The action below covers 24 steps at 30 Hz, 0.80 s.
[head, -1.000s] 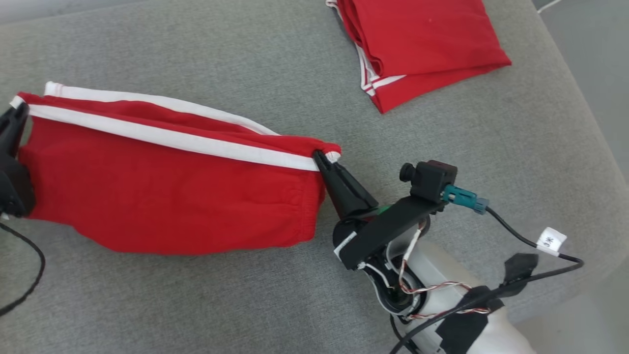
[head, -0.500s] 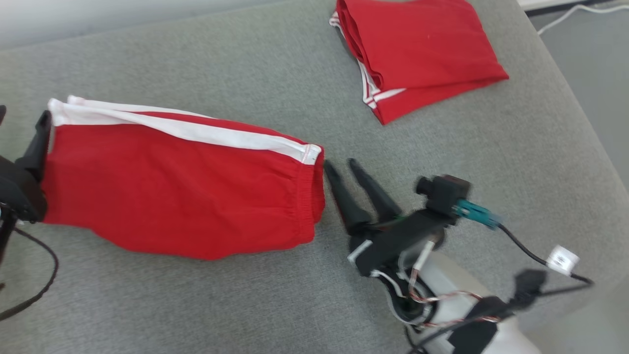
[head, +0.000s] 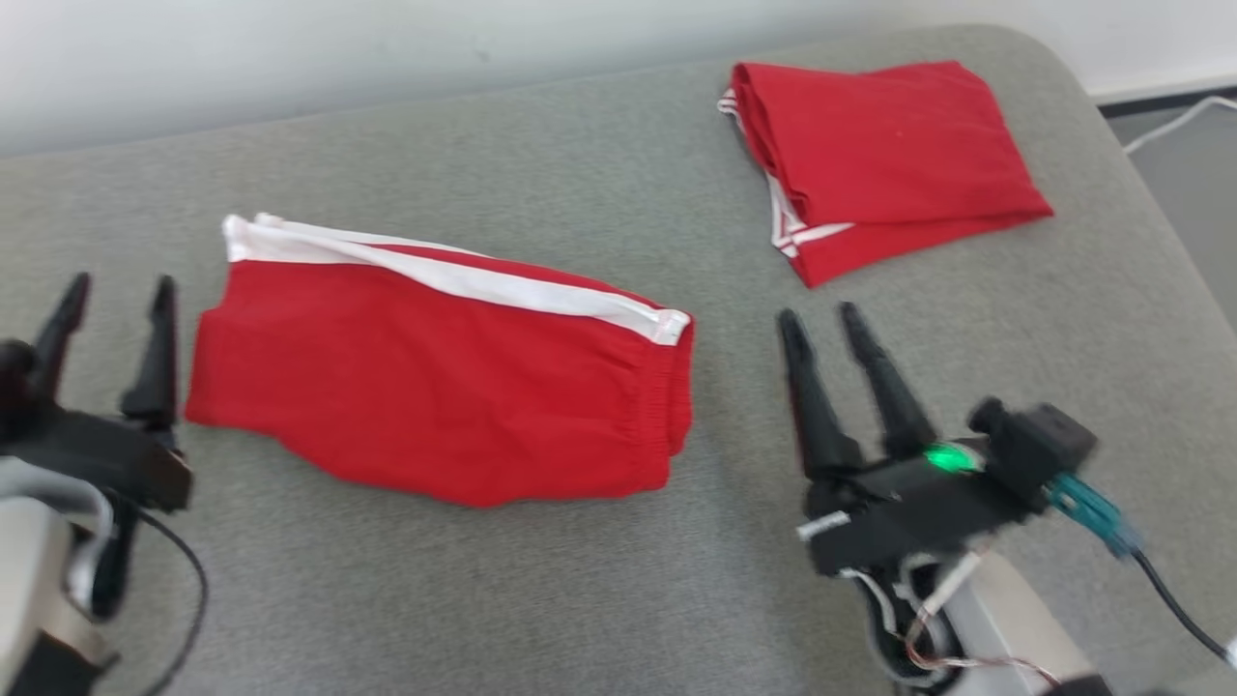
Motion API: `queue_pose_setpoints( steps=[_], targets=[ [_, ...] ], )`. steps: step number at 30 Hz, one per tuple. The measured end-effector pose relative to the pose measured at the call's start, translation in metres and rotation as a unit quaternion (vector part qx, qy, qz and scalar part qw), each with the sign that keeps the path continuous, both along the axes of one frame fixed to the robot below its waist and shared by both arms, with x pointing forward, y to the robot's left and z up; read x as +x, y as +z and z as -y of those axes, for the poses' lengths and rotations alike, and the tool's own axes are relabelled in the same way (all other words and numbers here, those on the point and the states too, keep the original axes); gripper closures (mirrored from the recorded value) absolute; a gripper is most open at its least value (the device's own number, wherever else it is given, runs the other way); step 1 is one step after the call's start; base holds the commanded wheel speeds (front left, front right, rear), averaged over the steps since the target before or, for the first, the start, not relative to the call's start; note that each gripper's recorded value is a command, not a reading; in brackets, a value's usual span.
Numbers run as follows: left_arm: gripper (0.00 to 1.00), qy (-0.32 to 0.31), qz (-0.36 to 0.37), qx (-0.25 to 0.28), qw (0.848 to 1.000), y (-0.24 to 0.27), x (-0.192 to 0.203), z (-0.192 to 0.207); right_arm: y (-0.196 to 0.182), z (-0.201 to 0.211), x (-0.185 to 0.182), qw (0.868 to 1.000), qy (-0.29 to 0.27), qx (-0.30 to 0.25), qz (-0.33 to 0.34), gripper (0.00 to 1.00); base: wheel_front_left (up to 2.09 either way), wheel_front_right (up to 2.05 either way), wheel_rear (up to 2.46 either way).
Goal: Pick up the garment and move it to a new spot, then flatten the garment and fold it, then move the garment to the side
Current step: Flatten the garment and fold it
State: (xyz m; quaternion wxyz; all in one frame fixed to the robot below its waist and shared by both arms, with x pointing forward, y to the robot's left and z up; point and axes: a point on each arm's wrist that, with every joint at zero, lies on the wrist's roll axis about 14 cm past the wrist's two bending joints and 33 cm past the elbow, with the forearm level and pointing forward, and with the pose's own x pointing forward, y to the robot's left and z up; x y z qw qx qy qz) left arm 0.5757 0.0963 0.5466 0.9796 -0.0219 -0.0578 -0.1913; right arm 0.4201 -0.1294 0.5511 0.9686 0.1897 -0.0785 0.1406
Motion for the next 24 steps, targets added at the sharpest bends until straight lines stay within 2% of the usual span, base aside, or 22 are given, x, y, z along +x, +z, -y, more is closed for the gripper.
queue_pose_setpoints(
  steps=[3,5,10,18,24],
  targets=[
    [0.00,0.003,0.025,0.006,1.000,0.010,-0.015,0.003,0.016,0.015,-0.005,0.997,-0.035,-0.055,0.042,0.00,0.00,0.00,0.00],
    [0.00,0.004,0.026,0.003,1.000,0.008,-0.025,0.003,0.019,0.025,-0.011,0.995,-0.063,-0.053,0.051,0.00,0.00,0.00,0.00],
    [0.00,0.015,0.014,-0.003,1.000,-0.001,-0.041,-0.003,0.007,0.016,-0.026,0.992,-0.067,-0.099,0.046,0.00,0.00,0.00,0.00],
    [0.00,0.021,-0.031,-0.008,0.999,-0.028,-0.045,-0.008,-0.001,0.000,-0.038,0.994,-0.048,-0.094,0.032,0.00,0.00,0.00,0.00],
    [0.00,0.015,-0.069,-0.007,0.997,-0.052,-0.031,-0.004,0.002,0.008,-0.038,0.993,-0.062,-0.098,0.035,0.00,0.00,0.00,0.00]
  ],
)
